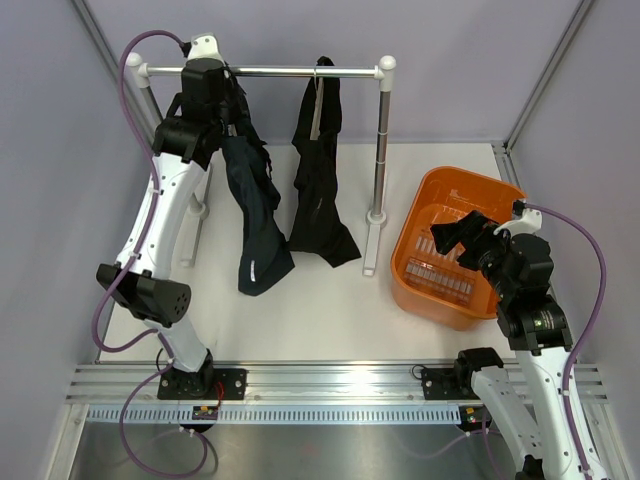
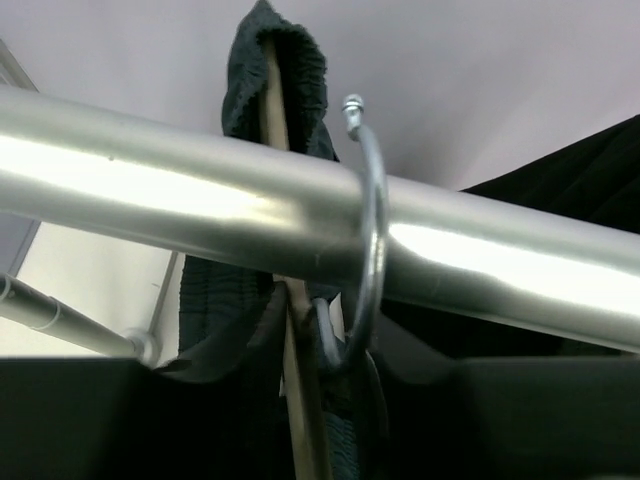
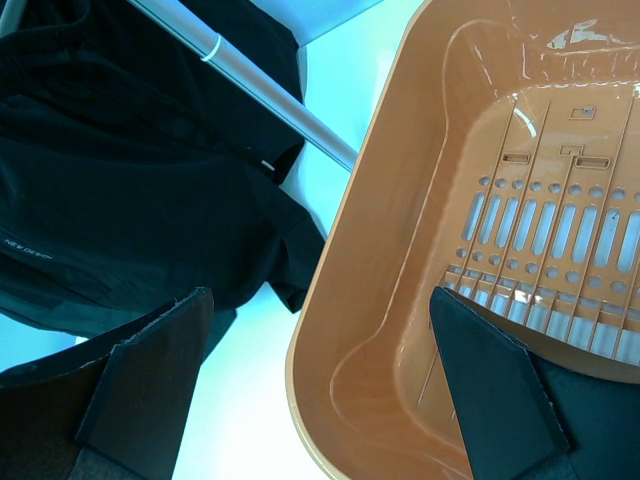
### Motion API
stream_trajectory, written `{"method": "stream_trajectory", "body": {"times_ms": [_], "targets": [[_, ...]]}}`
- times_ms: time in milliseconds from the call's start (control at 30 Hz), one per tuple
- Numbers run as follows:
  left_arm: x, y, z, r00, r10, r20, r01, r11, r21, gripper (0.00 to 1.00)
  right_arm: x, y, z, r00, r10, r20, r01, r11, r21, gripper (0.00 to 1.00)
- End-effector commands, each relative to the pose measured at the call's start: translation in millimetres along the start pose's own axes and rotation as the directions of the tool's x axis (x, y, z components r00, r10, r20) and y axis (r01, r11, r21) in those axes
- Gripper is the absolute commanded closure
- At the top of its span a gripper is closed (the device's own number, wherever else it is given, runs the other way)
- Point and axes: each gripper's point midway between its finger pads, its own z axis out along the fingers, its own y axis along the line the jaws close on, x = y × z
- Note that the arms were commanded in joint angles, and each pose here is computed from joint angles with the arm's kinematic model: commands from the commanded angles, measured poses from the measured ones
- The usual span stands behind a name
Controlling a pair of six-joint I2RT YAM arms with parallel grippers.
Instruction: Remove the shorts from the hanger
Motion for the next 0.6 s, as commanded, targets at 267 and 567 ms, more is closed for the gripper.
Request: {"method": "stream_trajectory", "body": {"times_ms": [267,567], "targets": [[-52.7,-1.4,-37.3,0.991,0.026,0.133,-0.029,0.999,0.025,1.0,-9.3,11.3,-4.0,1.0,-0.019,0.006,0.019,0.999,-0.036,0.0],[-85.7,1.4,-93.4,0.979,0.019,0.201,-0.038,0.995,0.09,1.0,-15.1,15.4,-6.0,0.999,-0.023,0.033,0.024,0.998,-0.053,0.01]]}}
